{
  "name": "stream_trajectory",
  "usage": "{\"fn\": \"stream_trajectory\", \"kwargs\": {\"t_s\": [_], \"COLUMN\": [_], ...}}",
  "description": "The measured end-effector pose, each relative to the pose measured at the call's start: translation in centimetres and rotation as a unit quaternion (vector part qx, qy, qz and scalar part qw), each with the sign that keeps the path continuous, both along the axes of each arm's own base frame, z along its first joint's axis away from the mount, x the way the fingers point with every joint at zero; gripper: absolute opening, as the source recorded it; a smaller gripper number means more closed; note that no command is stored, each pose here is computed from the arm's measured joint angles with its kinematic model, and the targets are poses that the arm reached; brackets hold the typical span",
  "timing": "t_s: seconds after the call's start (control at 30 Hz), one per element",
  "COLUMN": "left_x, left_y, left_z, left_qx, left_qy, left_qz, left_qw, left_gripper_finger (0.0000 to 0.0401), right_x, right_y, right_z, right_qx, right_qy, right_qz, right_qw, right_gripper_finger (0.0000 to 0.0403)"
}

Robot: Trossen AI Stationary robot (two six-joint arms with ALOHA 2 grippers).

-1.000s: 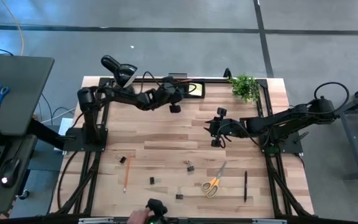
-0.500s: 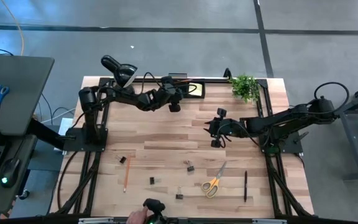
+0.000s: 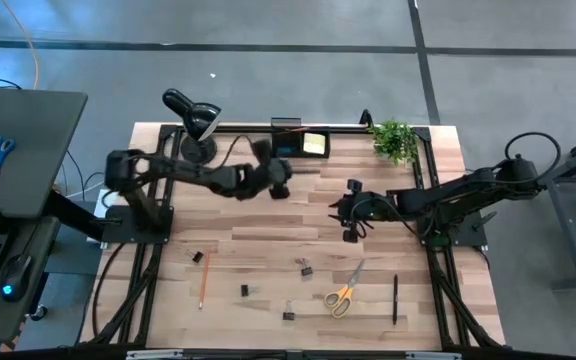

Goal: Pick and place office supplies into organizer
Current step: Put the black binder clip into the black desk organizer

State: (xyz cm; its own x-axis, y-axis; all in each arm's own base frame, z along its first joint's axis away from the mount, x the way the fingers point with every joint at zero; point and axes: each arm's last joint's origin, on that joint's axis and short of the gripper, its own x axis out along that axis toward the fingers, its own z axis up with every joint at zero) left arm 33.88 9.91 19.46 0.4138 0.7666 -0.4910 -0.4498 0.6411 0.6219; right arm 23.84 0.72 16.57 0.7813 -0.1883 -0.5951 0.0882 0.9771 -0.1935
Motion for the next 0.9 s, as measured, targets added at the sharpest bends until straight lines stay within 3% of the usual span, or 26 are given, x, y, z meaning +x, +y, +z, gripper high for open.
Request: {"fn": "stream_trajectory", "kwargs": {"t_s": [0.1,0.2,0.27,0.4,0.57,0.7,0.8,0.9], "left_x": [-1.0,-2.3,-3.2,-5.4,-8.0,-9.7,-10.8,-11.6], "left_y": [-3.7,-7.3,-9.7,-13.4,-16.0,-17.3,-17.9,-18.6], "left_z": [0.9,1.7,1.8,1.3,0.7,0.6,0.4,-0.1], "left_qx": [-0.111,-0.229,-0.274,-0.321,-0.375,-0.376,-0.372,-0.377], "left_qy": [-0.045,-0.07,-0.068,-0.045,-0.034,-0.014,0.025,0.08], "left_qz": [-0.004,-0.002,0.016,0.087,0.218,0.285,0.305,0.275], "left_qw": [0.993,0.971,0.959,0.942,0.9,0.882,0.876,0.881], "left_gripper_finger": [0.0182,0.017,0.0163,0.0147,0.0129,0.0116,0.0108,0.0102], "right_x": [-0.4,-1.0,-1.2,-1.3,-1.3,-1.3,-1.3,-1.4], "right_y": [0.0,0.0,0.0,-0.1,-0.4,-0.4,-0.3,-0.2], "right_z": [-0.7,-1.4,-1.5,-1.1,-0.8,-0.9,-1.1,-1.1], "right_qx": [0.007,0.004,-0.003,-0.014,0.003,0.012,0.021,0.028], "right_qy": [-0.028,-0.06,-0.092,-0.148,-0.166,-0.162,-0.155,-0.151], "right_qz": [0.002,0.004,0.01,0.04,0.074,0.089,0.105,0.119], "right_qw": [1.0,0.998,0.996,0.988,0.983,0.983,0.982,0.981], "right_gripper_finger": [0.0116,0.0116,0.0116,0.0116,0.0116,0.0116,0.0116,0.0116]}}
